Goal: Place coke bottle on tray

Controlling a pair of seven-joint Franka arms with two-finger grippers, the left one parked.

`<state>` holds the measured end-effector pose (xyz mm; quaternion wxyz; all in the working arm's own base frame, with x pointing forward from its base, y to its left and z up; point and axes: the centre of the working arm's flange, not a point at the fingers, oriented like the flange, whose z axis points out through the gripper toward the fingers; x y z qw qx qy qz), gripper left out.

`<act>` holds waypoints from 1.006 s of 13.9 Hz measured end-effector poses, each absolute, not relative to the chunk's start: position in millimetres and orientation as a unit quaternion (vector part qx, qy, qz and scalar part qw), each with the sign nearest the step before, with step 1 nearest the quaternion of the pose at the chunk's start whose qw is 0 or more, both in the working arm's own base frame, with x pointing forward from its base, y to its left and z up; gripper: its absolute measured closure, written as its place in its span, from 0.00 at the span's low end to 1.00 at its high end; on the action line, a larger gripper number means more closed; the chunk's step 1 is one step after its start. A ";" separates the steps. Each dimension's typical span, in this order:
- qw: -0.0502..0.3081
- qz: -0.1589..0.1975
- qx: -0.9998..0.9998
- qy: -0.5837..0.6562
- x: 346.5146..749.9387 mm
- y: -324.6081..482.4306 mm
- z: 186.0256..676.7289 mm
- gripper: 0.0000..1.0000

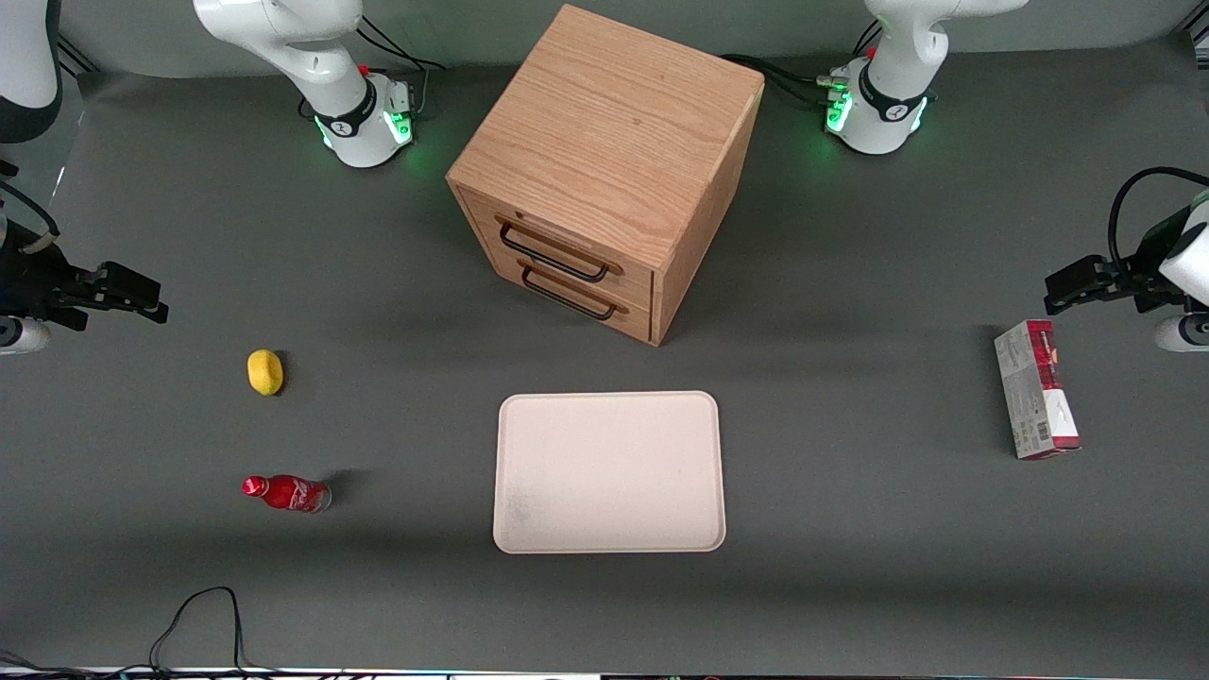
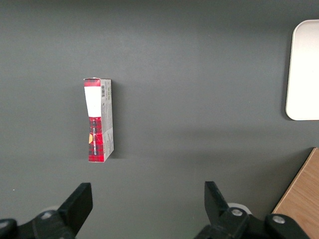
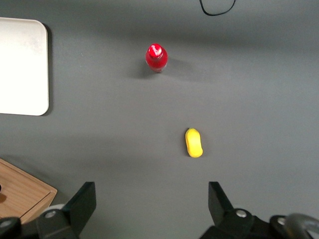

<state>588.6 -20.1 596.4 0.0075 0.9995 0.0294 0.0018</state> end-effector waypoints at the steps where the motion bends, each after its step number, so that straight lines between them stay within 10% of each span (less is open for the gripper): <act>1: 0.008 0.008 0.999 0.029 594.6 -19.9 597.9 0.00; 14: 0.013 0.020 0.999 0.043 713.8 -2.5 551.6 0.00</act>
